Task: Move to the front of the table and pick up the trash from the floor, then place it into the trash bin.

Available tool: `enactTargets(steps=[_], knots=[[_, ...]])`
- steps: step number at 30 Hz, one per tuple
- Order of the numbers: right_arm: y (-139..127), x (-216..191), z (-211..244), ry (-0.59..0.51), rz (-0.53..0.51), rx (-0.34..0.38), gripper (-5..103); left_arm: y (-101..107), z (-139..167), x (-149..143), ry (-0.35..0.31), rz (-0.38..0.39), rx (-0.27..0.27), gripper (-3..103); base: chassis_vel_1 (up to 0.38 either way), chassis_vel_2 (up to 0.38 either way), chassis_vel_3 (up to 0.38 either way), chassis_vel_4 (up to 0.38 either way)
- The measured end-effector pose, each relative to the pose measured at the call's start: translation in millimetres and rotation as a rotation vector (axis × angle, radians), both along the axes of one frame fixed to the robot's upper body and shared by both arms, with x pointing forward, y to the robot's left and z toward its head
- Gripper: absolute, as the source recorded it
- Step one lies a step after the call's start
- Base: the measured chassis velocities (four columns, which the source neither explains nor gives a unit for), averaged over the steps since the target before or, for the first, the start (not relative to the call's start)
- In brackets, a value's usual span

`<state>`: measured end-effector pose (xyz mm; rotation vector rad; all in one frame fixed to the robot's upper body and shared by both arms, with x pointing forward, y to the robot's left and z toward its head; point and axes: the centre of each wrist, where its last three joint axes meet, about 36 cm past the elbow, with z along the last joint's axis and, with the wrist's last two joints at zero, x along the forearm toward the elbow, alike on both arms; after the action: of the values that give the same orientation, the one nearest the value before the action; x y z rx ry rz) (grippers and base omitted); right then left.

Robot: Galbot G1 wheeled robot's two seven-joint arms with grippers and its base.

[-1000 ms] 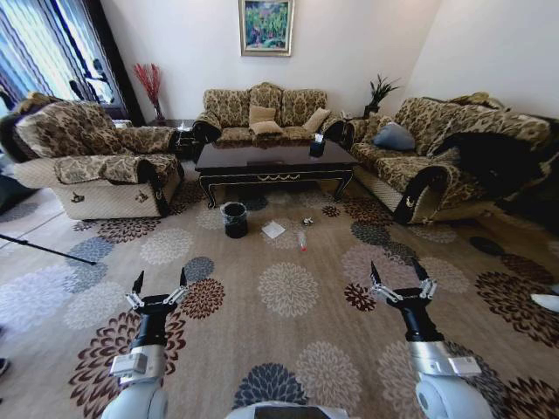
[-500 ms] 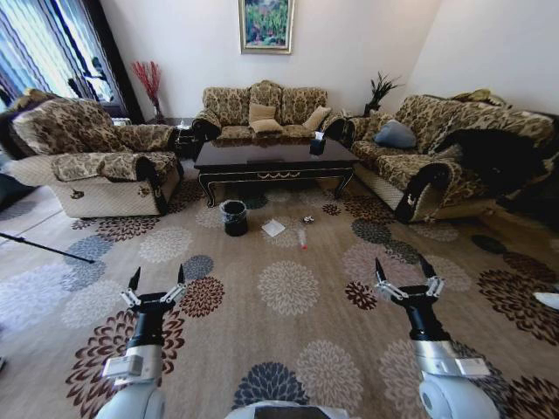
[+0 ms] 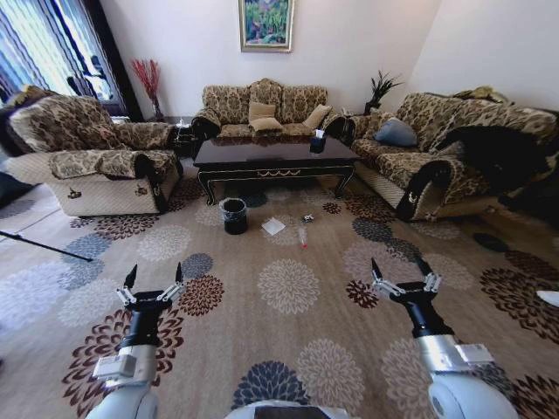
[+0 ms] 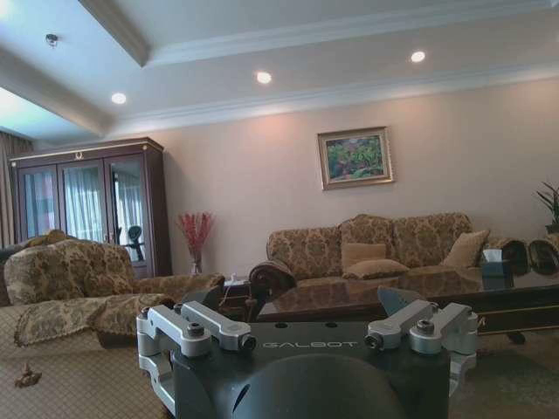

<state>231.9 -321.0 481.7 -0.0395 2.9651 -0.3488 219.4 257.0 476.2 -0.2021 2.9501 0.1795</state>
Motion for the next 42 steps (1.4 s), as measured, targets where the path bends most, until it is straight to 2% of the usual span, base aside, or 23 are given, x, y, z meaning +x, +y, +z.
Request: enactTargets(steps=[13, 26, 42], knots=[[3, 0, -2, -0.018, -0.005, -0.004, 100, -1, -5, -1, 0.006, -0.005, 0.011, 100, 0.000, 0.000, 0.000, 0.000], [3, 0, -12, -0.092, -0.032, 0.041, 100, -2, -12, 1, 0.012, -0.009, 0.002, 100, 0.000, 0.000, 0.000, 0.000], [5, 5, -19, -0.091, -0.012, 0.055, 100, -2, -16, 3, 0.011, -0.005, -0.001, 100, 0.000, 0.000, 0.000, 0.000]])
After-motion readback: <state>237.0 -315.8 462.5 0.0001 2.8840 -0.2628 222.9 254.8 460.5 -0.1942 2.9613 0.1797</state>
